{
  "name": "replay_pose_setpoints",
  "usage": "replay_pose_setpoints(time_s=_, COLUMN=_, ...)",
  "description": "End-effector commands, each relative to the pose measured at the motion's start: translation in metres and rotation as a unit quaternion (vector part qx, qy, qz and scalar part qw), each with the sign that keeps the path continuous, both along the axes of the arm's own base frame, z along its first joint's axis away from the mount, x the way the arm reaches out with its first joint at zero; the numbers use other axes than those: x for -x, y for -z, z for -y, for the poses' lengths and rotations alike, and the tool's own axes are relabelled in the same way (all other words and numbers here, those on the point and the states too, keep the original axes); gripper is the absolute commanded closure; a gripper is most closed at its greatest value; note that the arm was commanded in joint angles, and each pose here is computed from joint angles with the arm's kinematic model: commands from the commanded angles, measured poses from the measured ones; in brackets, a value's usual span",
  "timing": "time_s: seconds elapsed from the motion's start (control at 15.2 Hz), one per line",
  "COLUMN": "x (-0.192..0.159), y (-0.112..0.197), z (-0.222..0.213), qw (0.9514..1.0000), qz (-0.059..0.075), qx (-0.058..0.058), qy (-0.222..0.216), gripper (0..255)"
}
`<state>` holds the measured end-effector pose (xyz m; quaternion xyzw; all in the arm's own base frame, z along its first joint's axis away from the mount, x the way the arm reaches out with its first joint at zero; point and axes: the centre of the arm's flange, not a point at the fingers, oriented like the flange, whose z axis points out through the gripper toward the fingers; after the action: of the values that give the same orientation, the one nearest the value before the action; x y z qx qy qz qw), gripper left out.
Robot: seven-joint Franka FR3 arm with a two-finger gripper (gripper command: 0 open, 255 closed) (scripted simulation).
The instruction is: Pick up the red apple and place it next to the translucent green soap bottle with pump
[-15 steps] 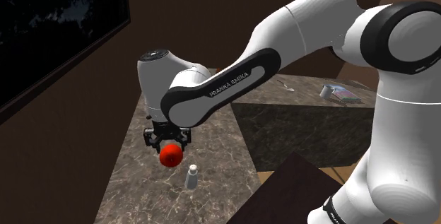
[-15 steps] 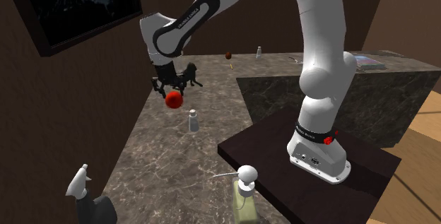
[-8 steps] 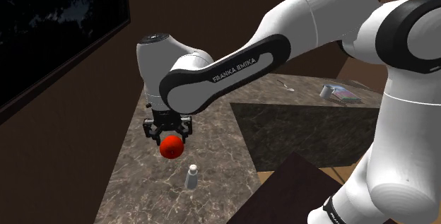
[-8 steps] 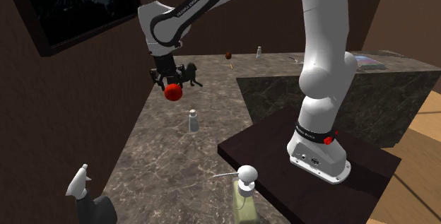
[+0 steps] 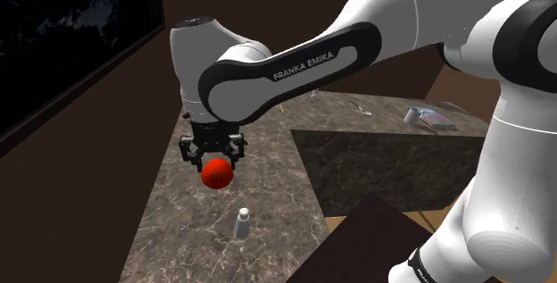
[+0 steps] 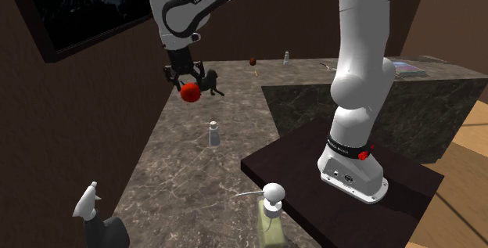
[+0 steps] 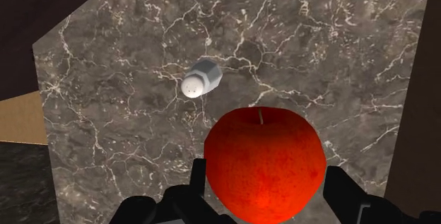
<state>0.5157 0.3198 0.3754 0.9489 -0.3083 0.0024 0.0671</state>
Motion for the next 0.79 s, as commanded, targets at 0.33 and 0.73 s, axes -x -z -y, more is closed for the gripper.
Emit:
replay_pose_setpoints(time_s=0.33, x=0.000, y=-0.037, z=0.000, qw=1.0000, qz=0.000, qx=0.000, qy=0.000, gripper=255)
replay_pose_setpoints(time_s=0.73, x=0.000, y=-0.069, z=0.000, qw=1.0000, qz=0.000, qx=0.000, qy=0.000, gripper=255)
